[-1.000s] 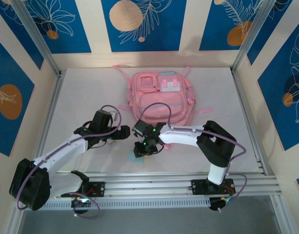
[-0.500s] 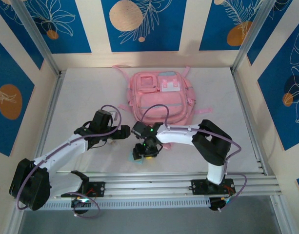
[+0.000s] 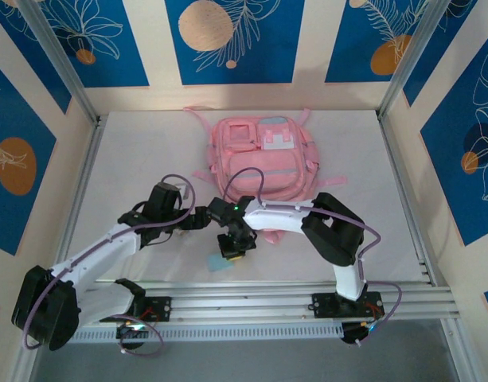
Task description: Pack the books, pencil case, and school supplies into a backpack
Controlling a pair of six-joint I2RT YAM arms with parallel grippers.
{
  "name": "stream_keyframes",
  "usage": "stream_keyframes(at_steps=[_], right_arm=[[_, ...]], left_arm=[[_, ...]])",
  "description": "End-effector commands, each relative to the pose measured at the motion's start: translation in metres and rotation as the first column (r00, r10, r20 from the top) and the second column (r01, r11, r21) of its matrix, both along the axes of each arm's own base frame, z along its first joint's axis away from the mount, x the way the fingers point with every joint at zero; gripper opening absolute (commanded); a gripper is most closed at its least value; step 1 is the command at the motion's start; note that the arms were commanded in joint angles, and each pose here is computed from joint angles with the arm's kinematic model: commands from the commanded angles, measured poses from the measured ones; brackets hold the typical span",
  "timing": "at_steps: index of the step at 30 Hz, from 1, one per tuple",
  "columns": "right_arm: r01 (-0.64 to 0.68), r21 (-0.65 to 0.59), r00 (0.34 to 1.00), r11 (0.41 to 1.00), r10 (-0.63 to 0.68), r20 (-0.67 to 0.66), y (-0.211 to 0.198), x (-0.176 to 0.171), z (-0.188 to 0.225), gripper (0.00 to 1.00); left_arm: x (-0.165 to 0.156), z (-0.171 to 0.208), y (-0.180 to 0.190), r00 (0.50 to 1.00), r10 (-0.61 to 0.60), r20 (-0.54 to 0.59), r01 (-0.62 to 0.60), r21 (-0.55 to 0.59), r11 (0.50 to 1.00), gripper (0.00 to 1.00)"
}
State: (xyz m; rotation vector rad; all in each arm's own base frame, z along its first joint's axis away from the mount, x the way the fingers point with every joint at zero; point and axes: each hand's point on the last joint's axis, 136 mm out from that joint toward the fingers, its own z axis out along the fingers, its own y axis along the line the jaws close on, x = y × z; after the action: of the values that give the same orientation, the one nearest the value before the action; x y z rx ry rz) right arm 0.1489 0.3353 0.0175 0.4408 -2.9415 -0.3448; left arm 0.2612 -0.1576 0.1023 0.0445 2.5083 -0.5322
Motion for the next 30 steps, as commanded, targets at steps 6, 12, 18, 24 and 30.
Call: stream_keyframes(at_steps=[6, 12, 18, 24, 30], right_arm=[[0.046, 0.027, 0.997, 0.999, -0.048, 0.063, -0.016, 0.014, 0.002, 0.0], [0.066, 0.049, 0.986, 0.997, -0.073, 0.15, -0.032, 0.045, 0.018, 0.0], [0.072, 0.074, 0.981, 0.995, -0.084, 0.176, -0.041, 0.065, 0.019, 0.0], [0.078, -0.012, 0.985, 0.997, -0.076, 0.157, -0.05, 0.064, -0.004, 0.0], [0.075, -0.082, 0.984, 0.994, -0.061, 0.166, -0.058, 0.064, -0.016, 0.0]], left_arm=[[-0.002, 0.001, 0.009, 1.0, 0.011, 0.003, -0.011, 0.024, 1.0, 0.98], [-0.012, -0.003, -0.001, 0.997, -0.044, -0.058, 0.043, -0.009, 0.999, 0.95], [-0.036, -0.009, -0.024, 0.975, -0.132, -0.178, 0.104, -0.159, 0.982, 0.87], [-0.062, -0.029, -0.04, 0.944, -0.153, -0.294, 0.065, -0.289, 0.955, 0.77], [-0.078, -0.054, -0.046, 0.912, -0.16, -0.377, 0.059, -0.266, 0.962, 0.75]])
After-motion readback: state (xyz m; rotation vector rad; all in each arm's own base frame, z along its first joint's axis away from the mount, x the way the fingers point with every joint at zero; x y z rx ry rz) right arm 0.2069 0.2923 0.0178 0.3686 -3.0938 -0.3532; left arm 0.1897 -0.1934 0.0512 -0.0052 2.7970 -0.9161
